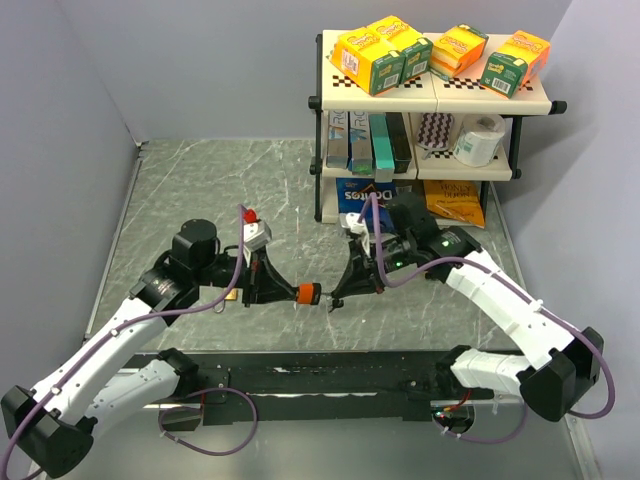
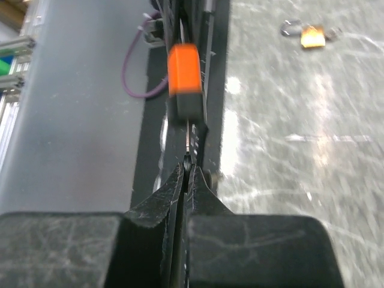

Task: Lock with the key
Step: Lock the lock, then place the key at the center of the board.

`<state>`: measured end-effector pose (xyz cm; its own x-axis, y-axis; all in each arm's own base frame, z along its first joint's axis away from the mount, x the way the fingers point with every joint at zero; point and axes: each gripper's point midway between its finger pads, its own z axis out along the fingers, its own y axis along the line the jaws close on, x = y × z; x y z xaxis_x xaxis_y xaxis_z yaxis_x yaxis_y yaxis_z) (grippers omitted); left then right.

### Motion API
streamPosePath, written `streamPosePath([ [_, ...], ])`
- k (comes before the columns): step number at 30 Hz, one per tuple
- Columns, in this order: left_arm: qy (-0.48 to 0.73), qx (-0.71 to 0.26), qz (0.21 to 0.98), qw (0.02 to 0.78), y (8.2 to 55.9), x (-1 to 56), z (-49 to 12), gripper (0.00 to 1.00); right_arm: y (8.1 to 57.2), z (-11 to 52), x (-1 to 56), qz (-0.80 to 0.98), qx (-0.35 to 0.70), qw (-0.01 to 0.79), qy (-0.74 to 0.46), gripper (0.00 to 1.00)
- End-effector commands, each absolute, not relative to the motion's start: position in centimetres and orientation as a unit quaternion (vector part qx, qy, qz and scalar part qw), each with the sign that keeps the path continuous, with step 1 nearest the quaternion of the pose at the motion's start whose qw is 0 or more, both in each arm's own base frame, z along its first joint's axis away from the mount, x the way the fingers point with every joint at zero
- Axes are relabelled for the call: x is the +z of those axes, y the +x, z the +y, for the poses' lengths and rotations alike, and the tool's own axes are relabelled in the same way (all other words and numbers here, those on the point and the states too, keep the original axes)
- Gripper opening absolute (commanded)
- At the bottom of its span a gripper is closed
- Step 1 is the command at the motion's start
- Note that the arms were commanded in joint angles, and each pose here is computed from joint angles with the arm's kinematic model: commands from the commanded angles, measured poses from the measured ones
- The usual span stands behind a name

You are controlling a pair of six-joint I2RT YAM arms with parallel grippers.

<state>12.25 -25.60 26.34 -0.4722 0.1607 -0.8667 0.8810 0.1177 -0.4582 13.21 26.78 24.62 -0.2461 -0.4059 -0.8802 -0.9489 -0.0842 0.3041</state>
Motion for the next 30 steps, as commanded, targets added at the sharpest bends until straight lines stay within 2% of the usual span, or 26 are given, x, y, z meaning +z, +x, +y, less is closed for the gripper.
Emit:
streamPosePath([
  [1, 0.415, -0.538, 0.635, 0.367, 12.5, 27.9, -25.2, 0.01, 14.4, 24.7, 24.1, 0.629, 0.466, 0.300, -0.544, 0.00],
  [10, 0.427, -0.524, 0.637, 0.371, 12.9, 27.3, -24.9, 0.01, 17.5, 20.9, 20.8, 0.681, 0.421, 0.296, -0.521, 0.00],
  [16, 0.419, -0.508, 0.649, 0.382, 13.6, 26.7, -24.7, 0.01, 23.0, 16.6, 15.6, 0.763, 0.339, 0.294, -0.465, 0.00],
  [21, 0.413, -0.498, 0.659, 0.384, 13.9, 26.1, -24.5, 0.01, 25.5, 12.9, 11.2, 0.814, 0.275, 0.264, -0.439, 0.00],
  [26, 0.424, -0.479, 0.664, 0.386, 14.2, 24.8, -24.2, 0.01, 26.9, 10.4, 7.8, 0.849, 0.263, 0.219, -0.403, 0.00],
  [30, 0.428, -0.472, 0.667, 0.387, 14.2, 24.4, -24.0, 0.01, 28.8, 9.2, 6.6, 0.864, 0.254, 0.212, -0.378, 0.00],
])
